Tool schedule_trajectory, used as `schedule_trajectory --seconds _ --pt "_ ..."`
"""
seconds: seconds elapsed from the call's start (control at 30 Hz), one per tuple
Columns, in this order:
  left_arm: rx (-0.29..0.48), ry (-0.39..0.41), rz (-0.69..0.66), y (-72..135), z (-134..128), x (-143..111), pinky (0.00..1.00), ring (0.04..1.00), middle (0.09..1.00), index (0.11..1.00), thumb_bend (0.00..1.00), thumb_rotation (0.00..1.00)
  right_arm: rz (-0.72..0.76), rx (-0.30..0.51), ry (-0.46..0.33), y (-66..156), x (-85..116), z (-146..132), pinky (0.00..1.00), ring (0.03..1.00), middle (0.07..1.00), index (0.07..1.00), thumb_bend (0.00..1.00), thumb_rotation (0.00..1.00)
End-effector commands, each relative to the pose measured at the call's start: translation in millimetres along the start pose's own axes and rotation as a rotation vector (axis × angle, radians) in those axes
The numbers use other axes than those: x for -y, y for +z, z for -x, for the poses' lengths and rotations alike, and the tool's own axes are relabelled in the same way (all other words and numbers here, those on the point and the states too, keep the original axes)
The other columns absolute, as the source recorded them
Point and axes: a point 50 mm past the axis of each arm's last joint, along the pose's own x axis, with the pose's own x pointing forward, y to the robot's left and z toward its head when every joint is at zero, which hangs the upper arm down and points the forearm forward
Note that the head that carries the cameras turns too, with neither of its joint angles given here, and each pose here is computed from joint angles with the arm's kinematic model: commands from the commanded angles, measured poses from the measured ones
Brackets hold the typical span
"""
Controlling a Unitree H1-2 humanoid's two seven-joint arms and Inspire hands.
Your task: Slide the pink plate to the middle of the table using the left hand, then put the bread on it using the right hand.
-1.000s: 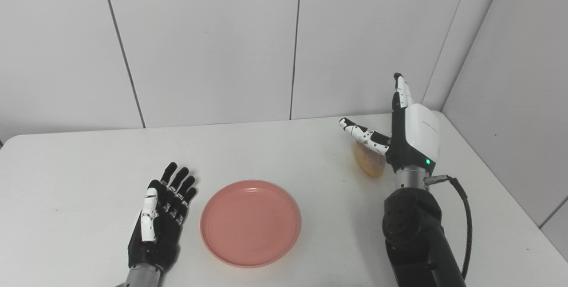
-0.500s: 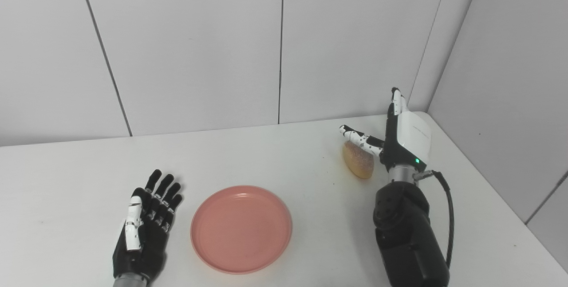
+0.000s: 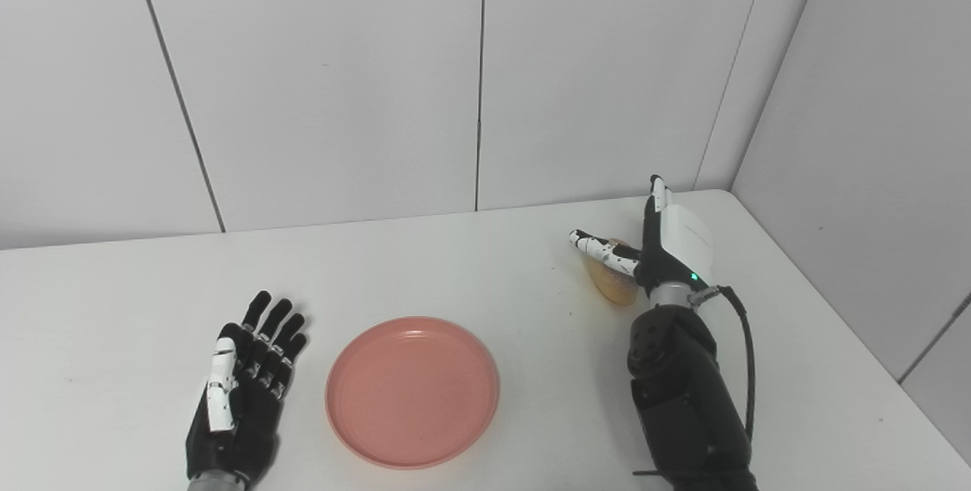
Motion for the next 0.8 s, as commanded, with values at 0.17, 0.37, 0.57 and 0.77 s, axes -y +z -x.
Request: schedule_trajectory --seconds 0.17,0.37,0.57,0.77 --pt "-0.042 0.031 0.008 -9 12 -8 0.97 0.928 0.932 0.926 0.31 1.0 0.009 0.043 -0.026 20 6 -12 0.87 0.952 0.975 1.0 0.91 0.66" --pt "-0.037 0.033 0.01 -6 12 -7 0.96 0.917 0.922 0.917 0.31 1.0 0.006 0.018 -0.008 16 2 -18 0.87 0.954 0.974 1.0 0.92 0.68" --pt "-0.038 0.038 0.013 -5 12 -7 0.95 0.915 0.92 0.916 0.31 1.0 0.012 -0.02 0.016 12 -3 -23 0.88 0.947 0.96 0.989 0.93 0.68" --pt "-0.041 0.04 0.007 -5 13 -8 0.95 0.911 0.919 0.914 0.32 1.0 0.005 -0.054 0.012 5 -5 -28 0.88 0.952 0.964 0.985 0.91 0.66"
